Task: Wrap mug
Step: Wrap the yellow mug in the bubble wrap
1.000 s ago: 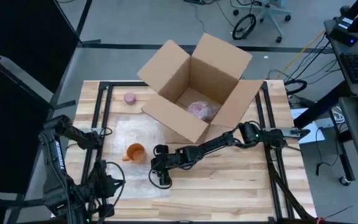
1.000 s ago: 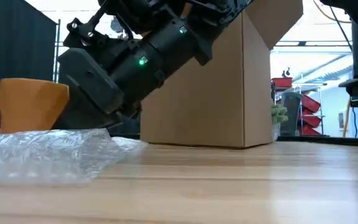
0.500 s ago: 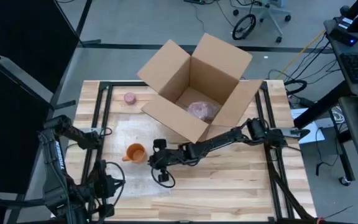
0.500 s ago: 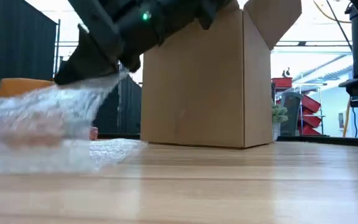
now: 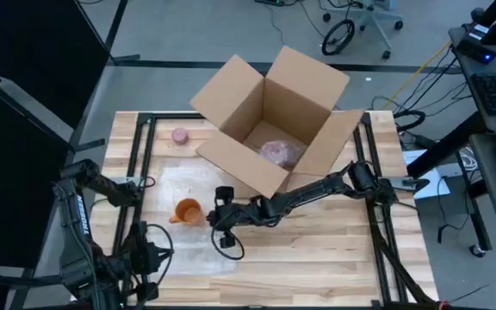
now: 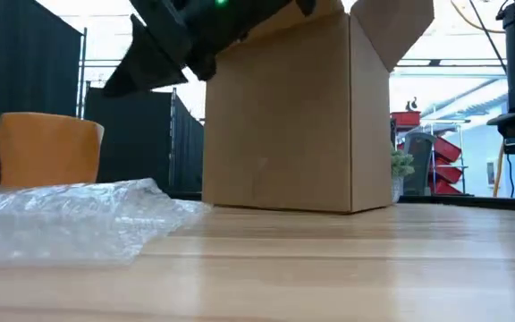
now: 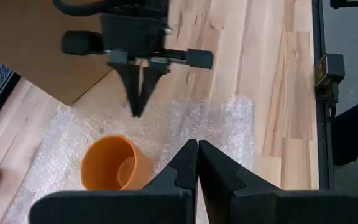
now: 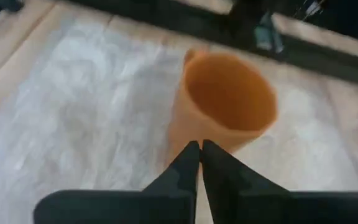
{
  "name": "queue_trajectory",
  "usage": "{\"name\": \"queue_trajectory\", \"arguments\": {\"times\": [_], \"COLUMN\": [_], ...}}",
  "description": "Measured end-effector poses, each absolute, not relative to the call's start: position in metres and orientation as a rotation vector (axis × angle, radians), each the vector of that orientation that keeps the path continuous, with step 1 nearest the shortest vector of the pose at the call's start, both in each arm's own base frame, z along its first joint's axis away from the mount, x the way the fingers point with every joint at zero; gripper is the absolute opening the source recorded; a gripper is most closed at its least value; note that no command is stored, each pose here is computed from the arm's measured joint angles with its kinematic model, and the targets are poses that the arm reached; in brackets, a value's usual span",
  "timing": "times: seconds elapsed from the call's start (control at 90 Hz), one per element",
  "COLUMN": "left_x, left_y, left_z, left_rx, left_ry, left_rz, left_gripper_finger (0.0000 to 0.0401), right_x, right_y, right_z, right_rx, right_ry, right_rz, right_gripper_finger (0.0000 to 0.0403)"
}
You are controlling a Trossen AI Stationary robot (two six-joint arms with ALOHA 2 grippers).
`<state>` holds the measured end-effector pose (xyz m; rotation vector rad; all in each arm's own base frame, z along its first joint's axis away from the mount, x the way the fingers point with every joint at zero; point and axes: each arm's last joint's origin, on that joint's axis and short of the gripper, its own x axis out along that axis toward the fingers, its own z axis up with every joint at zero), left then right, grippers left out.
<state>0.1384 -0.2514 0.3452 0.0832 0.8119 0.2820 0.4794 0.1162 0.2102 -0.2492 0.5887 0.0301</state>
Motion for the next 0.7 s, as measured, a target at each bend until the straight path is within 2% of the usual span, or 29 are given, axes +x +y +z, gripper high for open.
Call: {"name": "queue_trajectory", "arguments": {"times": [0.122,0.3,0.389,0.5,0.589,0.7], "left_x": [0.138,0.138,0.138,0.138,0.139,0.139], "left_y": [-0.252,-0.251,-0.251,-0.251,-0.251,-0.251], "left_z": [0.345,0.345,0.345,0.345,0.345,0.346], "left_rx": [0.083,0.083,0.083,0.084,0.091,0.098], "left_ry": [0.812,0.812,0.812,0.811,0.803,0.788], "left_rz": [0.282,0.282,0.282,0.282,0.282,0.284], "left_gripper_finger": [0.0000,0.0000,0.0000,0.0000,0.0000,0.0000], "right_x": [0.465,0.412,0.382,0.354,0.340,0.328], "right_y": [0.133,0.156,0.158,0.155,0.152,0.142], "right_z": [0.229,0.251,0.266,0.263,0.260,0.245], "right_rx": [-0.262,-0.270,-0.198,-0.140,-0.121,-0.091], "right_ry": [0.603,0.872,0.976,1.067,1.040,1.018], "right_rz": [0.078,0.036,-0.138,-0.431,-0.655,-0.813], "right_gripper_finger": [0.0039,0.0100,0.0111,0.0113,0.0114,0.0114]}}
